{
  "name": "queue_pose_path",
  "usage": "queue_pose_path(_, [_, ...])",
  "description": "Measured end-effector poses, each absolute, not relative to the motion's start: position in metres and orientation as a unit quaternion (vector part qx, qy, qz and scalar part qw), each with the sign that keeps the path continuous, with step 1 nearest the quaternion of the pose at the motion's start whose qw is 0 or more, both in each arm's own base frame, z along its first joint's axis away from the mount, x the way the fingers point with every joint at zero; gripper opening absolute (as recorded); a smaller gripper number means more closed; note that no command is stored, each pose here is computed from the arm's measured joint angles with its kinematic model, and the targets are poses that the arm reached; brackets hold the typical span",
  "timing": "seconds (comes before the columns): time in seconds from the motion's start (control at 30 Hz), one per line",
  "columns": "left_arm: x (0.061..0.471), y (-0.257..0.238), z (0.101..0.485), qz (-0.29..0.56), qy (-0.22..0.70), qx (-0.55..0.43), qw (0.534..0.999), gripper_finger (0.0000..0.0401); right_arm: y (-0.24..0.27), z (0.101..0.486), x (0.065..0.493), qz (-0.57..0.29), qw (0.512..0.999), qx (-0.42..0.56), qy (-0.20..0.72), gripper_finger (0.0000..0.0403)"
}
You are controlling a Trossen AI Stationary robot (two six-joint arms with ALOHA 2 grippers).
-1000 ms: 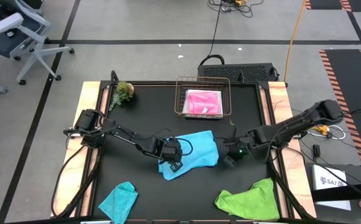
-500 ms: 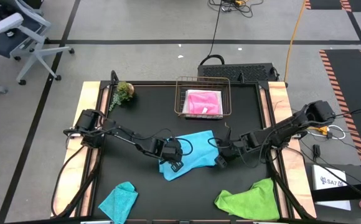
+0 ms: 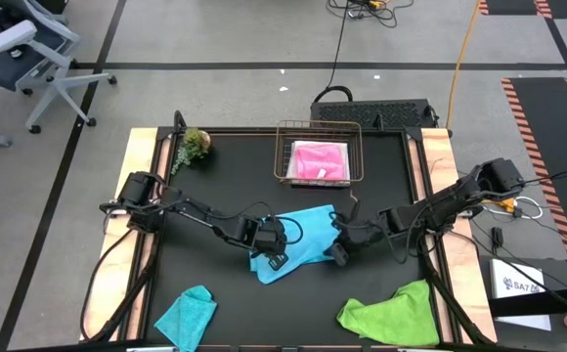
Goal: Fold microfiber towels
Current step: Fold the right blue towel
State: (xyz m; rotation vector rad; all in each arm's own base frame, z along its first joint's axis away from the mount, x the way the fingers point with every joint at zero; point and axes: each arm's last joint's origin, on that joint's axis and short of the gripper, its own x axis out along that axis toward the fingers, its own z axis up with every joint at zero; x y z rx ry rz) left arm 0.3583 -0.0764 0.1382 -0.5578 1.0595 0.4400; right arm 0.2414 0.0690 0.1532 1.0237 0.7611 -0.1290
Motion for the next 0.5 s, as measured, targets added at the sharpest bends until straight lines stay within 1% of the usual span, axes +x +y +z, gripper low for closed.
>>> queue_pose_path(0.1, [0.3583, -0.0764, 0.1381, 0.206, 0.495, -0.261, 0.803, 0.0006, 0.0702, 0.1586, 0.2432, -0.035, 0.808, 0.479, 0.342, 0.0])
queue_pose_path(0.27, [0.3583, -0.0764, 0.1382, 0.205, 0.495, -0.26, 0.803, 0.0003, 0.0702, 0.1595, 0.2432, -0.032, 0.81, 0.477, 0.34, 0.0])
queue_pose_path(0.43, [0.3583, -0.0764, 0.1382, 0.204, 0.495, -0.259, 0.804, 0.0007, 0.07, 0.1572, 0.2417, -0.039, 0.805, 0.477, 0.351, 0.0])
queue_pose_path(0.5, [0.3583, -0.0764, 0.1381, 0.204, 0.495, -0.259, 0.804, 0.0003, 0.0732, 0.1574, 0.2407, -0.026, 0.793, 0.489, 0.362, 0.0])
